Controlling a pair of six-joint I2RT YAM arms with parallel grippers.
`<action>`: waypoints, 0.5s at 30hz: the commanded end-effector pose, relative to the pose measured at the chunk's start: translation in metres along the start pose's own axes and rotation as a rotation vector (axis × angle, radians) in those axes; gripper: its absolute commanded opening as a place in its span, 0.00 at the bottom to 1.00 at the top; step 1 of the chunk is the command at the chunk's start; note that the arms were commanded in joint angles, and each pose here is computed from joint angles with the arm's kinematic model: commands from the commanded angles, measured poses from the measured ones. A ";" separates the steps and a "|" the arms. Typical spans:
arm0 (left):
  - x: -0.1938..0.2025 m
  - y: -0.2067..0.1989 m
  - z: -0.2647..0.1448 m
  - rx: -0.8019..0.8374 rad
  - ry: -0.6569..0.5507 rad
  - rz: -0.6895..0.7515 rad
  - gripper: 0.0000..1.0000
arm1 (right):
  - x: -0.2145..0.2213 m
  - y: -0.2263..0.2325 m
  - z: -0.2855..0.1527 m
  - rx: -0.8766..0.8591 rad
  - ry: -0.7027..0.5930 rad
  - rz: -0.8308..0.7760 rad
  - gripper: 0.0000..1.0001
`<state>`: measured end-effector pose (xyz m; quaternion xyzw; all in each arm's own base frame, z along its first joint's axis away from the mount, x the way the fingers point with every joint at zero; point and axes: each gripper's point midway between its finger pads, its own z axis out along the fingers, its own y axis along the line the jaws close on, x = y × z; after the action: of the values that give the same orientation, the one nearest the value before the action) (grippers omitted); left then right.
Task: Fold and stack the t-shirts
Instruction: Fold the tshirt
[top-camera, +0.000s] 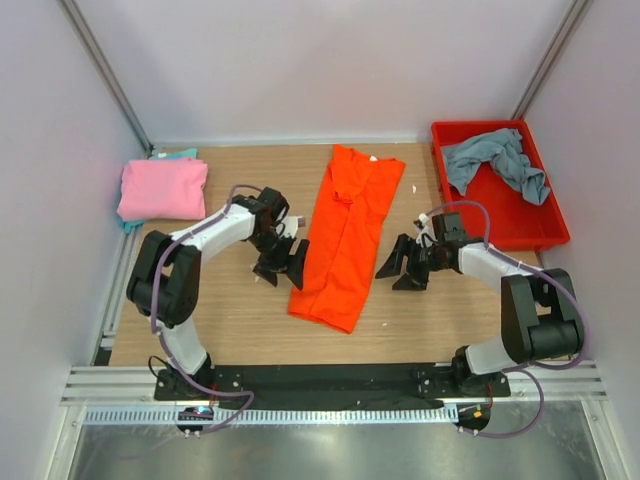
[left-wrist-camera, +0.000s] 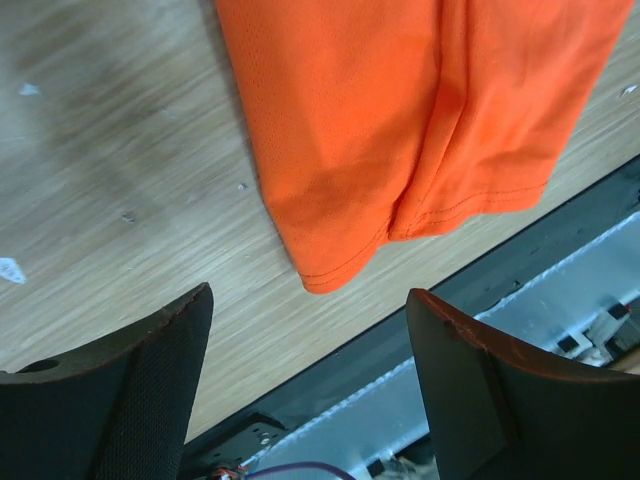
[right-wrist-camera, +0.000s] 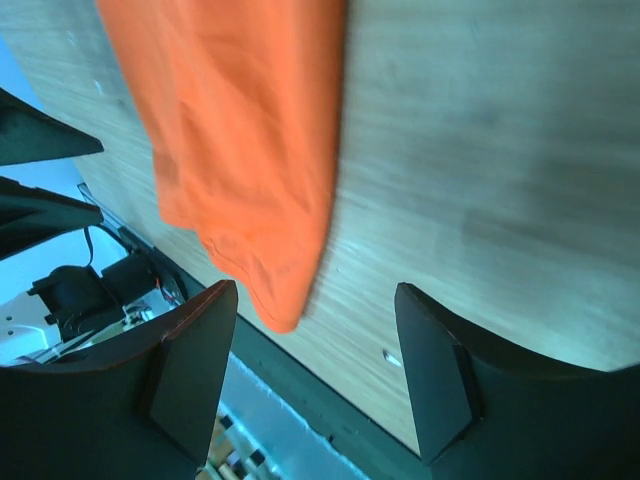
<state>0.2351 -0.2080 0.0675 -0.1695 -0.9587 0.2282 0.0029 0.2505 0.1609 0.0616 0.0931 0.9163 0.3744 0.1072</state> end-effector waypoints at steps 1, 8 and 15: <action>0.009 -0.004 0.016 0.065 0.079 -0.035 0.79 | -0.004 0.019 -0.002 -0.068 -0.043 -0.011 0.70; 0.001 -0.005 0.026 0.087 0.116 -0.047 0.72 | -0.068 0.020 0.021 -0.003 -0.017 -0.131 0.68; 0.006 -0.005 0.035 0.112 0.154 -0.057 0.60 | -0.129 0.007 0.048 0.035 -0.085 -0.133 0.66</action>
<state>0.2245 -0.2157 0.0326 -0.1572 -0.9534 0.2432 0.0846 0.3623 0.1720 0.0432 0.0577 0.9229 0.3582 0.1288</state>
